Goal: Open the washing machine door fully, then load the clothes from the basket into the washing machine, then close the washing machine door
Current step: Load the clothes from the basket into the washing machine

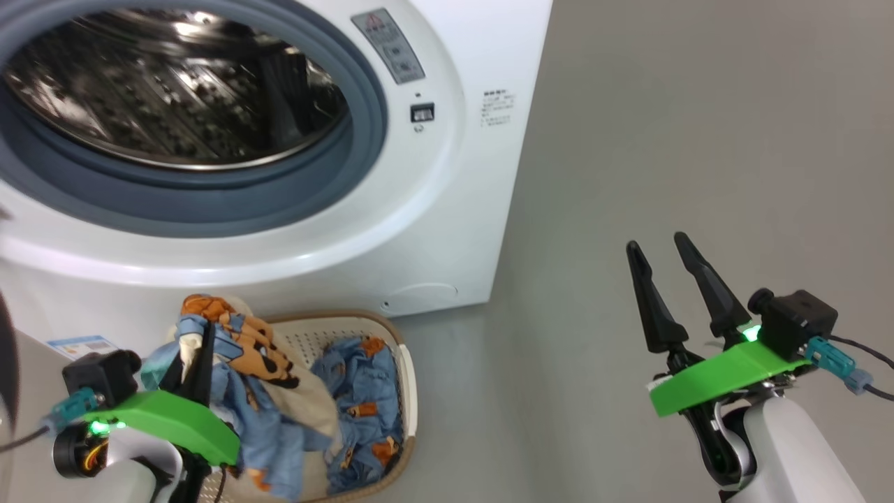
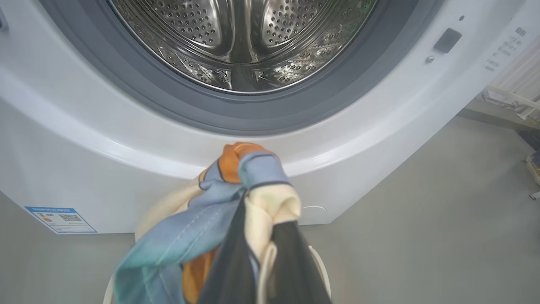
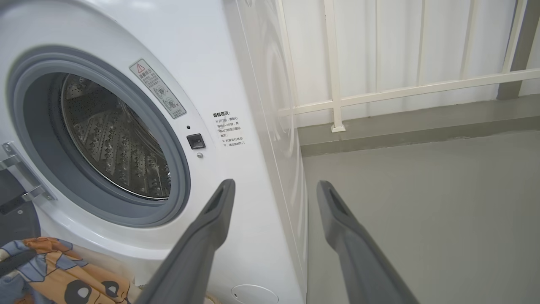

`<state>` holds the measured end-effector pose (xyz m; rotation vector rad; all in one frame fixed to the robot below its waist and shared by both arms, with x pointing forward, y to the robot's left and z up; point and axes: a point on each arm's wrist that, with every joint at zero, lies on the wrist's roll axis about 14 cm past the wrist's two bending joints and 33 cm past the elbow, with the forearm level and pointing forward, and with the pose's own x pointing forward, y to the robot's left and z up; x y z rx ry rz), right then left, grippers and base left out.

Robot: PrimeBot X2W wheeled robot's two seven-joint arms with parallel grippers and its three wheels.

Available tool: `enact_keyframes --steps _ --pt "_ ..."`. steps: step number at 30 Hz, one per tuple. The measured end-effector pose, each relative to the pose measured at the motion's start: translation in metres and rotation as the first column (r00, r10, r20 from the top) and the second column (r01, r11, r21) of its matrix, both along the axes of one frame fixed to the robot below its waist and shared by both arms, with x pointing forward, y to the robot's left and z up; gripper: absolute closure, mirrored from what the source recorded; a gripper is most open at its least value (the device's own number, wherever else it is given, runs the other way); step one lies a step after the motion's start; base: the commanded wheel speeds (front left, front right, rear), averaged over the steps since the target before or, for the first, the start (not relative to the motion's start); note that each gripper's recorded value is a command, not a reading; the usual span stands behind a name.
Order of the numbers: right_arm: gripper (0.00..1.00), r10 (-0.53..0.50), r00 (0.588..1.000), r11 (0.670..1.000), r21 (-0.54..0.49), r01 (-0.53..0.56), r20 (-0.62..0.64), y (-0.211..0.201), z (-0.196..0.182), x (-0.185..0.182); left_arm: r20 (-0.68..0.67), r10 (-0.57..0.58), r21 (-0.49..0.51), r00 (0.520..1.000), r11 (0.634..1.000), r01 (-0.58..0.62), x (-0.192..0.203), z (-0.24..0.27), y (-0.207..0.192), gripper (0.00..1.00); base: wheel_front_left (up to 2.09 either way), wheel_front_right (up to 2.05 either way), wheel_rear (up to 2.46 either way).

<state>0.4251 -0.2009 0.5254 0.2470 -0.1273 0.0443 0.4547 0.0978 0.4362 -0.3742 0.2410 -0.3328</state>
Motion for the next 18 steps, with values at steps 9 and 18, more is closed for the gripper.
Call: enact_keyframes --steps 9,18 --pt "0.0 0.02 0.999 1.0 0.003 -0.02 0.027 0.006 0.011 -0.018 0.178 0.073 0.016 0.981 0.997 -0.077 -0.032 0.058 0.017 1.0 0.0 0.0 0.0" --pt "0.0 0.039 0.998 0.999 -0.004 -0.039 0.055 0.009 0.02 -0.027 0.298 0.111 0.041 0.948 0.991 -0.129 -0.061 0.092 0.025 1.0 0.0 0.0 0.0"
